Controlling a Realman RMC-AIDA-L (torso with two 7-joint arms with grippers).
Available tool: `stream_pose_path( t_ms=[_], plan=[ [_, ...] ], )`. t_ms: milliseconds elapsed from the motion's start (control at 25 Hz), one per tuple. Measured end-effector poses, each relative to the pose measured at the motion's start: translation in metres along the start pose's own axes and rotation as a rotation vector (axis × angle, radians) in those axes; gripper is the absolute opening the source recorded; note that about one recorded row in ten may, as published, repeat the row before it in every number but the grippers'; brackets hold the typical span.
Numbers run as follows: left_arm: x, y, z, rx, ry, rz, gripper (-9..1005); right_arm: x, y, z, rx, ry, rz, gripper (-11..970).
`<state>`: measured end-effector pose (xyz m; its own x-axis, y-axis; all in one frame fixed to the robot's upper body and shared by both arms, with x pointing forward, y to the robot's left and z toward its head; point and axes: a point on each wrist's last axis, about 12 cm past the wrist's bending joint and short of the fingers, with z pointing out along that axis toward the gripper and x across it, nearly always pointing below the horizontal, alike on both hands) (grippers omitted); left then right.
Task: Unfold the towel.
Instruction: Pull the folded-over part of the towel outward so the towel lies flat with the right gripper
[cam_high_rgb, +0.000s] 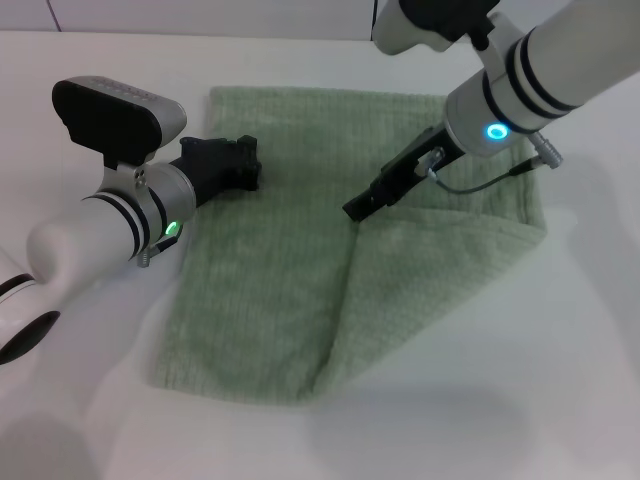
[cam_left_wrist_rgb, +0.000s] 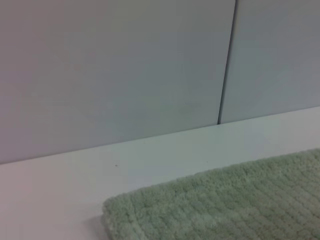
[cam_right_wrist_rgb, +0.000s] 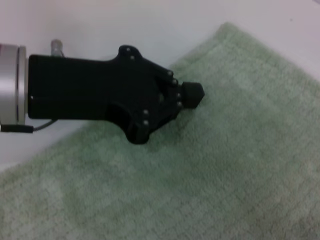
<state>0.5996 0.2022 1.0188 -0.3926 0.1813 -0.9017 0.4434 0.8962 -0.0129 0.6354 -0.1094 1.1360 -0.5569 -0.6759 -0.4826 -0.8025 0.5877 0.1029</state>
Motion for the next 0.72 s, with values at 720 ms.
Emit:
stream_pose_path(
  t_ms=[720],
  plan=[
    [0.001,-0.002,-0.001,0.005,-0.004,-0.008,-1,0.004,0.005,0.016,-0.001,0.045,-0.045,805]
  ],
)
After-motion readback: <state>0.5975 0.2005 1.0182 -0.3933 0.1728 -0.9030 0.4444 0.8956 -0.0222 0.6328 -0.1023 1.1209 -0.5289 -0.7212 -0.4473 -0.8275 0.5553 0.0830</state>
